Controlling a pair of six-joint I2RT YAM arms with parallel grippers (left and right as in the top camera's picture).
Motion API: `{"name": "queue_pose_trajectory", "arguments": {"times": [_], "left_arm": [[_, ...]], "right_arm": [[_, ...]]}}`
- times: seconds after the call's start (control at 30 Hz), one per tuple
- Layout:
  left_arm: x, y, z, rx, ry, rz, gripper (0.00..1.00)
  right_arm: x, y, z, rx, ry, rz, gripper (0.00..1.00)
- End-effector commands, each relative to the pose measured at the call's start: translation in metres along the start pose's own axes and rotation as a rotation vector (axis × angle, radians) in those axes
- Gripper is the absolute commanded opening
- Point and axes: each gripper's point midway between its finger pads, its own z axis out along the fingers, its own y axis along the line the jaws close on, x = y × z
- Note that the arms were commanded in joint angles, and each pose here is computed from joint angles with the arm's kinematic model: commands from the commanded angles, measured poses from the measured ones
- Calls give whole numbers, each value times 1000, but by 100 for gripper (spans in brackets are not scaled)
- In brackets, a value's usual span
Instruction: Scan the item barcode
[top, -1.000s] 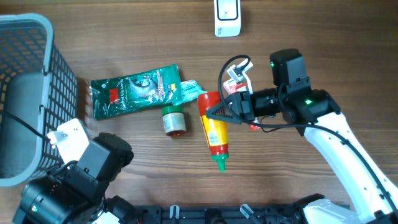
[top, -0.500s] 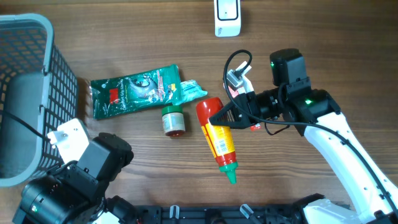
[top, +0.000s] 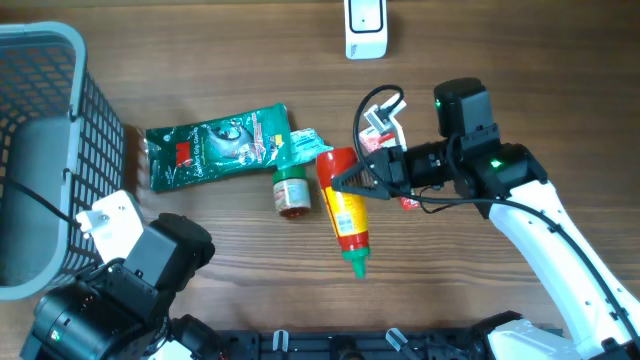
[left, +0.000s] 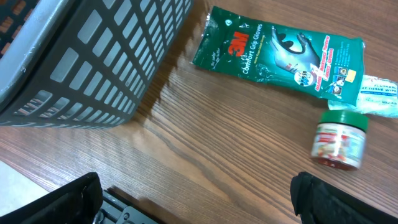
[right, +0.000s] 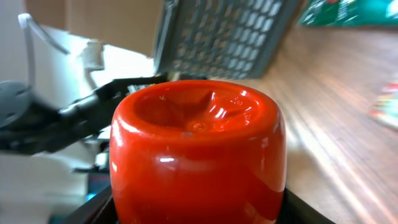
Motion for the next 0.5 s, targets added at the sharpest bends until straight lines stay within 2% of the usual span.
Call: {"name": "queue_pose_trajectory", "arguments": {"times": [0.0, 0.2, 0.47], "left_arm": [[-2, 3, 1, -17, -13, -25, 100], [-2, 3, 1, -16, -13, -25, 100], [-2, 3, 1, -17, -13, -25, 100]], "right_arm": [[-12, -6, -4, 100, -59, -77, 27], [-21, -24, -7, 205, -104, -98, 27], [-50, -86, -40, 621, -271, -113, 25]]}}
